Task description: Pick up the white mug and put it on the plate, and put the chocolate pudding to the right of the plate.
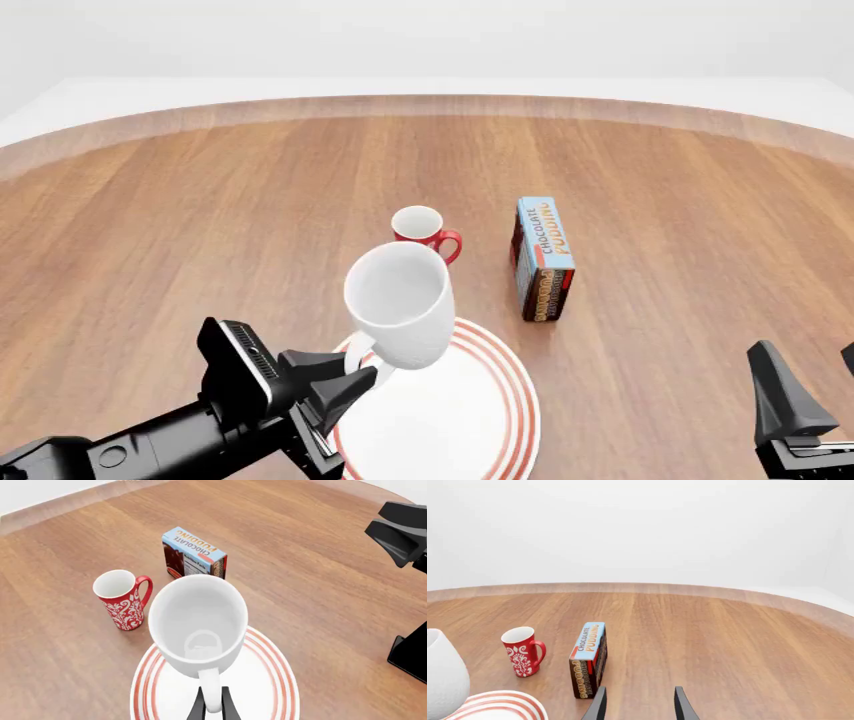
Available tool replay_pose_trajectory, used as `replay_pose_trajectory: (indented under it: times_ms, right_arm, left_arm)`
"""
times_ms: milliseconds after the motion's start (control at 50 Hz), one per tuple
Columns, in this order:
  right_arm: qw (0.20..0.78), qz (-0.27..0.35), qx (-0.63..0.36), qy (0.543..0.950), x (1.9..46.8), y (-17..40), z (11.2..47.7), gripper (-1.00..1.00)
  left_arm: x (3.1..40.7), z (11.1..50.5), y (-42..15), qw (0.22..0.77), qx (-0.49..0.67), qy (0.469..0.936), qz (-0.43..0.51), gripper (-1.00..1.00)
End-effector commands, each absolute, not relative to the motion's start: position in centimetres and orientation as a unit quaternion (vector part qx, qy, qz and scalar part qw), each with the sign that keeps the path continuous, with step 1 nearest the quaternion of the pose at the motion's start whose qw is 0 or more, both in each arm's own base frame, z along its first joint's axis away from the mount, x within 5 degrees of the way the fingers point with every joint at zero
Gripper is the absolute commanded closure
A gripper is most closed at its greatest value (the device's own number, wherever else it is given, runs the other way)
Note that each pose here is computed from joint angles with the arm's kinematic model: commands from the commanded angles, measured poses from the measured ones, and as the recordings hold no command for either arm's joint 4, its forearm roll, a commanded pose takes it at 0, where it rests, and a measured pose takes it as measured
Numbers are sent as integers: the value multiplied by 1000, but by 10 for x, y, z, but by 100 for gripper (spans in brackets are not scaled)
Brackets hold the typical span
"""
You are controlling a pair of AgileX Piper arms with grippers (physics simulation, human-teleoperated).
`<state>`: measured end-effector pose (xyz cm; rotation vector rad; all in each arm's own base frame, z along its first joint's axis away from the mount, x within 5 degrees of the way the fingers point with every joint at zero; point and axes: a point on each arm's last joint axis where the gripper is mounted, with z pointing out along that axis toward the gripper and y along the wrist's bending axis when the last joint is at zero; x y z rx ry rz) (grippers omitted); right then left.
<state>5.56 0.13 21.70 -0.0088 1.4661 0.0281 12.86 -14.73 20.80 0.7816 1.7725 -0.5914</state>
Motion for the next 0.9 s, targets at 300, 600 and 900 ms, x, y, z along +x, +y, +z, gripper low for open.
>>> replay_pose_trajectory:
  times_ms: [300, 600, 900]
  right_arm:
    - [743, 13, -4, 669, 56, 1, 217, -100]
    - [743, 13, -4, 669, 56, 1, 217, -100]
    - [743, 13, -4, 669, 56, 1, 217, -100]
  left_arm:
    - [129, 184, -151, 502, 331, 761, -245, 100]
    - [129, 168, -153, 484, 330, 773, -245, 100]
    - [130, 156, -152, 473, 324, 783, -241, 100]
